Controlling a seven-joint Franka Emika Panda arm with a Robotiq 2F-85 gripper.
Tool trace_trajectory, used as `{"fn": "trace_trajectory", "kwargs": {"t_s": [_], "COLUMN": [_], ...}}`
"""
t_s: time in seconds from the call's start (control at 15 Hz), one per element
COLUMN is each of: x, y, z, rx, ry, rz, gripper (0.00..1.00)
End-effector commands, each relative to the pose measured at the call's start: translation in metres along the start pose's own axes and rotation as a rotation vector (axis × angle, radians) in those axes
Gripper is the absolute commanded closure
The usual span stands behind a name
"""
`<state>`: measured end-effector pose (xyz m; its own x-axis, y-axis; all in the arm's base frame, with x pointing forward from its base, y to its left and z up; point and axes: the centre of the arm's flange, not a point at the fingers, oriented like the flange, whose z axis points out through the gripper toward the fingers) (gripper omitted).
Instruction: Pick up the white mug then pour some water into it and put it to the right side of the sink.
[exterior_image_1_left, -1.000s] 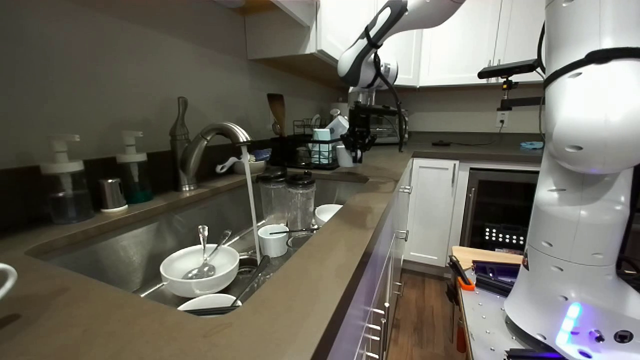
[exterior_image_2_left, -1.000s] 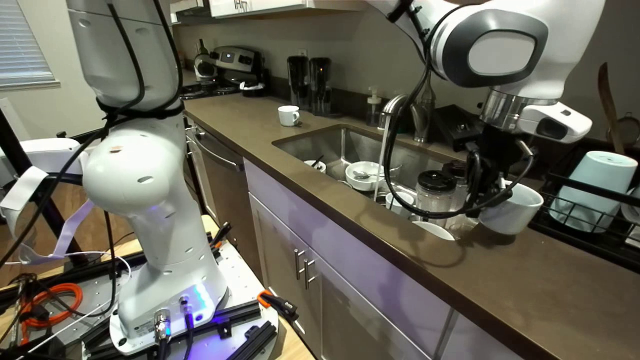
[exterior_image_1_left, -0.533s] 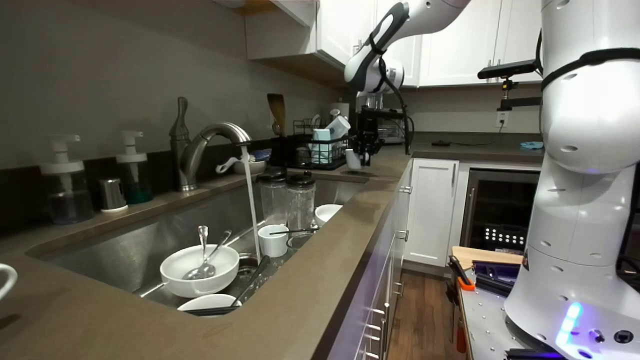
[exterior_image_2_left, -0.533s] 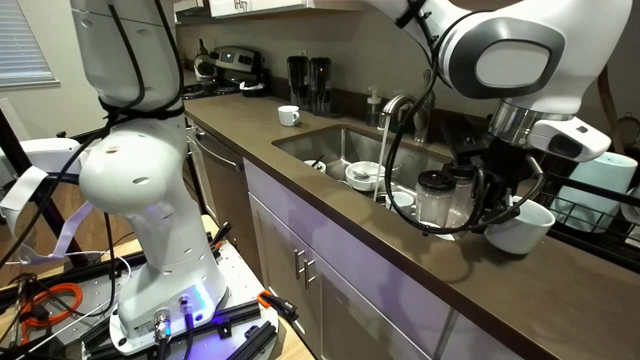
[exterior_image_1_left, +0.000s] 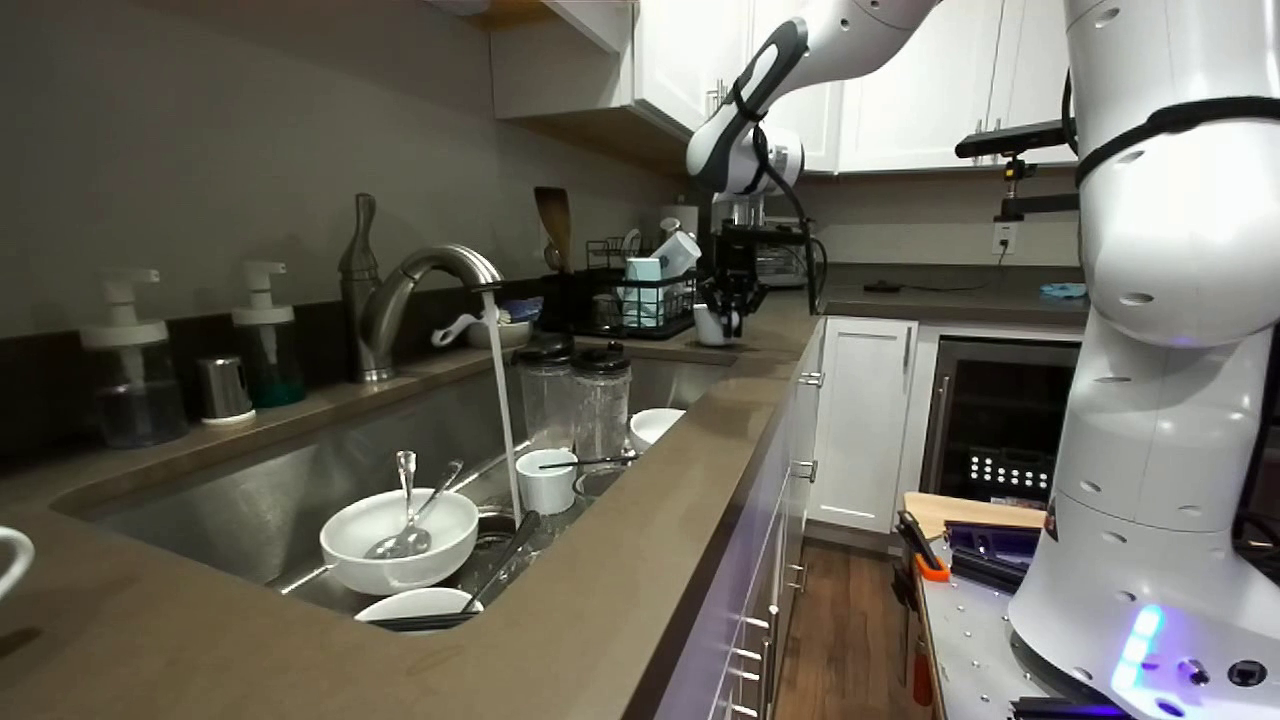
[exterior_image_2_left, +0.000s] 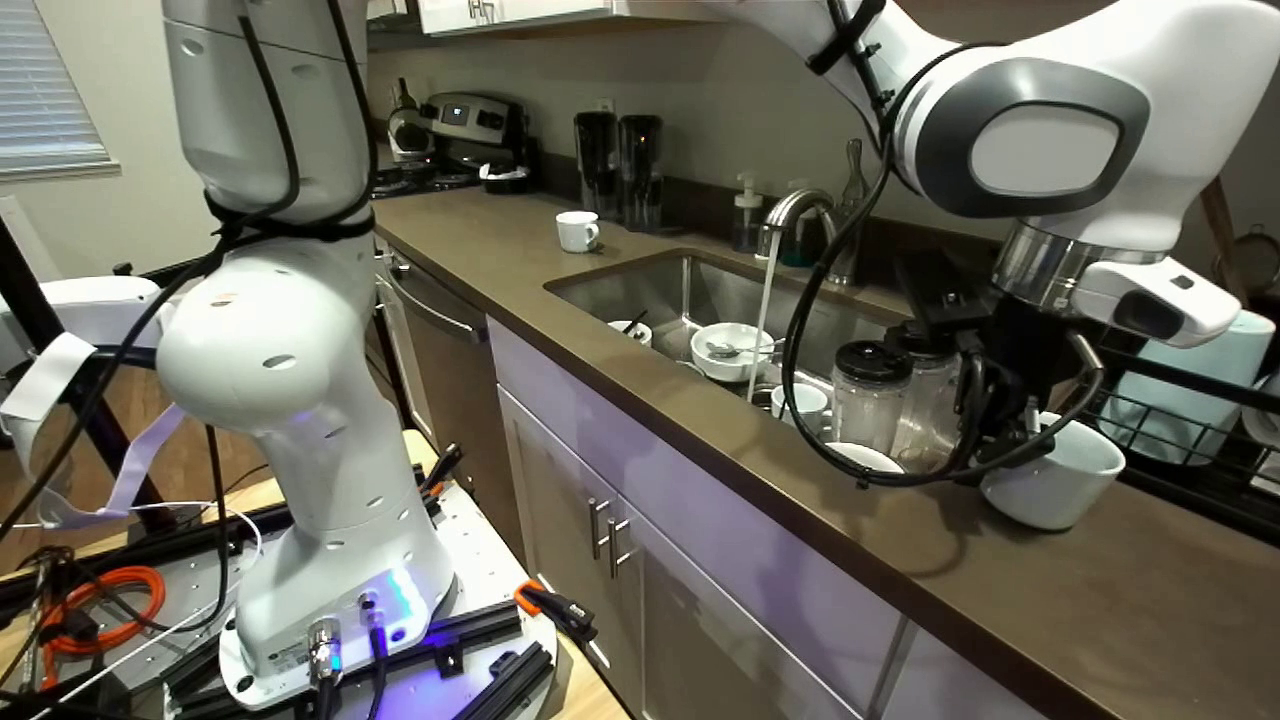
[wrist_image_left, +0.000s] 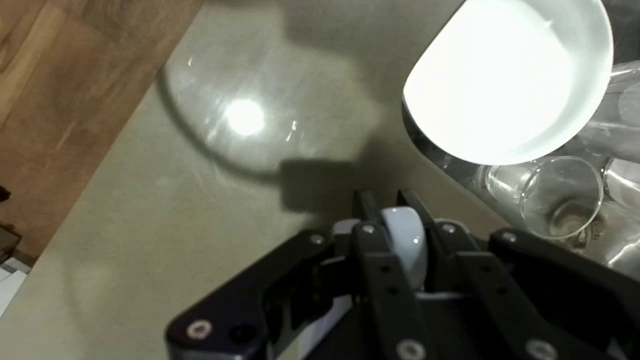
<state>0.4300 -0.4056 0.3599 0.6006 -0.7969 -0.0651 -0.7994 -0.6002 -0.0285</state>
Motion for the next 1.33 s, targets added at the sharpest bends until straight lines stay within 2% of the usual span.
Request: {"fn": "trace_trajectory", "kwargs": {"t_s": [0.0, 0.07, 0.13, 0.2, 0.27, 0.53, 1.27], "x": [0.01, 0.009, 0.01, 0.01, 0.011, 0.013, 0.018], "y": [0.014, 0.018, 0.022, 0.026, 0.029, 0.034, 0.021], "z": [-0.007, -0.008, -0.007, -0.007, -0.006, -0.001, 0.006], "rx": [0.006, 0.009, 0.01, 0.011, 0.014, 0.016, 0.01], "ry": [-0.003, -0.006, -0.005, -0.006, -0.005, 0.01, 0.018], "rz": [0.045, 0.049, 0.053, 0.061, 0.065, 0.082, 0.081], "gripper": [0.94, 0.94, 0.87, 0.93, 0.94, 0.94, 0.94]}}
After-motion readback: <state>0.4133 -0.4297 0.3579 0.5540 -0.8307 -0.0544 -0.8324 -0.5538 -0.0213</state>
